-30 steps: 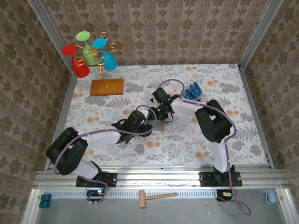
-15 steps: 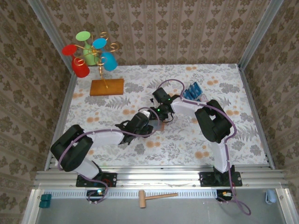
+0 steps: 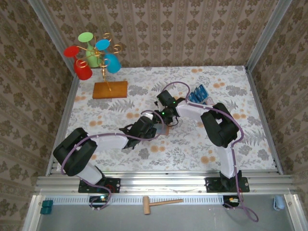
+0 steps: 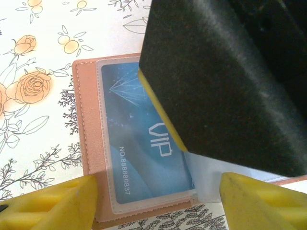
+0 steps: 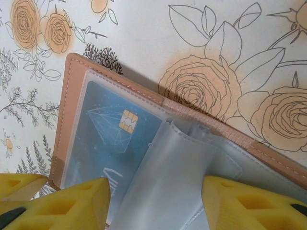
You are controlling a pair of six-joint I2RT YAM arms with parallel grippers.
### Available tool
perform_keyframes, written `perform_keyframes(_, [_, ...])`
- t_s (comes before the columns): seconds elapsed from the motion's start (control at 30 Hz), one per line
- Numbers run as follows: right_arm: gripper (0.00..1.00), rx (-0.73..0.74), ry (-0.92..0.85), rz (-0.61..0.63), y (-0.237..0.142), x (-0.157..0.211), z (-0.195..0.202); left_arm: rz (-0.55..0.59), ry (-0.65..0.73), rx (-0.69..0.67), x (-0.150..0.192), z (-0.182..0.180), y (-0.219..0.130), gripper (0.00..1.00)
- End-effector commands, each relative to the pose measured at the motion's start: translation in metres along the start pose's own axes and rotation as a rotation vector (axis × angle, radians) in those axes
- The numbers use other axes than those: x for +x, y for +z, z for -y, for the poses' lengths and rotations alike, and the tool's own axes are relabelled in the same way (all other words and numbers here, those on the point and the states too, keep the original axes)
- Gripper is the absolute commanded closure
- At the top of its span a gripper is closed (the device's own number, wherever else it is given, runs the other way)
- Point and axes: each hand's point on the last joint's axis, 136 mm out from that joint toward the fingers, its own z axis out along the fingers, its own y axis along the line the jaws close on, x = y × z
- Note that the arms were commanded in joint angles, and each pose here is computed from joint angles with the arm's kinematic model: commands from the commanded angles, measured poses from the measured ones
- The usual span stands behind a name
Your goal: Put the credit cards into the card holder
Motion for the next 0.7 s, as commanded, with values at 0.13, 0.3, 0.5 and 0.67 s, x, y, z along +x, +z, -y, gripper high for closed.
perform_keyframes(0.13, [0.38, -0.01, 0.055, 0.062, -0.034, -0.02, -0.006, 0.004, -0.021, -0.015, 0.004, -0.002, 0.002, 0.31])
perform_keyframes(0.3, [0.38, -0.027, 0.087, 0.106, -0.049, -0.029, -0.004, 0.004, -0.023, -0.018, 0.004, -0.003, 0.002, 0.31])
perform_keyframes(0.5, [0.38, -0.035, 0.122, 0.121, -0.052, -0.023, 0.002, 0.007, -0.023, -0.017, 0.004, -0.003, 0.002, 0.31])
perform_keyframes(0.67, [0.39, -0.054, 0.147, 0.096, -0.039, -0.015, 0.006, 0.035, -0.024, -0.006, -0.005, -0.002, -0.005, 0.31])
